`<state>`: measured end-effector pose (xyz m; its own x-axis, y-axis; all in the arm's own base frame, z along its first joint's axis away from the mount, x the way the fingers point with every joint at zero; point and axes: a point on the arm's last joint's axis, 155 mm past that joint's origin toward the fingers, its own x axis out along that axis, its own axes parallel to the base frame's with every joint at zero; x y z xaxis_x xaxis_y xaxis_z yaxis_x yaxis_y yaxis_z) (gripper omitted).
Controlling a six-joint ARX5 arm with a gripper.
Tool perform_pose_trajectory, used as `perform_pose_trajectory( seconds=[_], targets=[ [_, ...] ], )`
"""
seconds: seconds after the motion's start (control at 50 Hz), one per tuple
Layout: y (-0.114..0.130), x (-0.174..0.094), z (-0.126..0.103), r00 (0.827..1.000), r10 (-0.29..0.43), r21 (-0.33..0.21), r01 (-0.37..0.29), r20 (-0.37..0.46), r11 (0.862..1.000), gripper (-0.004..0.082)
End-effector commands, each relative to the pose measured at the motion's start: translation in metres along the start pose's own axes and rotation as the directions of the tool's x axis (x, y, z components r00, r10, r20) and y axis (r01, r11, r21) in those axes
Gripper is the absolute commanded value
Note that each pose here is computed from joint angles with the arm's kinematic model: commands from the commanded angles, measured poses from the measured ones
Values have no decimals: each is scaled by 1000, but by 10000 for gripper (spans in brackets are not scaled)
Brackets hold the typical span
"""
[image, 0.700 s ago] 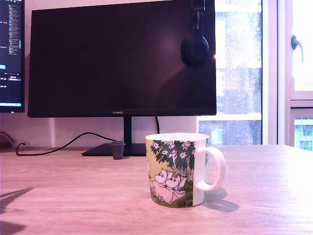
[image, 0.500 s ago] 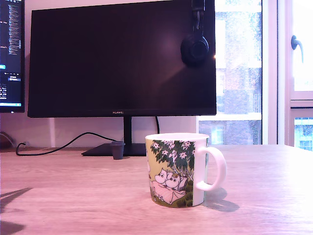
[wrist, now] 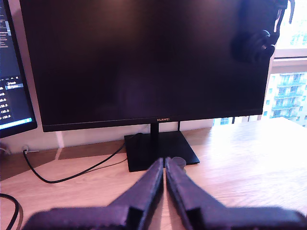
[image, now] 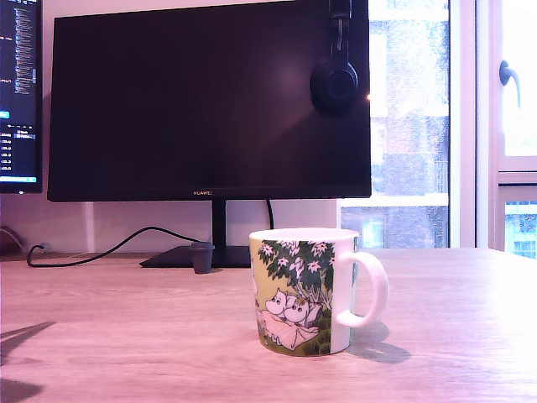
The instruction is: Pick up the coffee capsules from the table one by one and drop them inside the nearest coffee cup
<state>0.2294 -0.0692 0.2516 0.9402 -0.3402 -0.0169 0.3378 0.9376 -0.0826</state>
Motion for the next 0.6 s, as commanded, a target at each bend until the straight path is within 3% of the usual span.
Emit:
perform_pose_trajectory(
  seconds=[0.0,0.16,0.22,0.58],
  targets=[
    [2,1,-3,1000,6,-7,-6,3,1000,96],
    [2,2,1,1000,5,-57,-4,18,998,572],
    [2,5,-3,1000,5,-63,-5,3,998,669],
    [5,28,-23,996,-15,-67,9,-91,998,694]
  ],
)
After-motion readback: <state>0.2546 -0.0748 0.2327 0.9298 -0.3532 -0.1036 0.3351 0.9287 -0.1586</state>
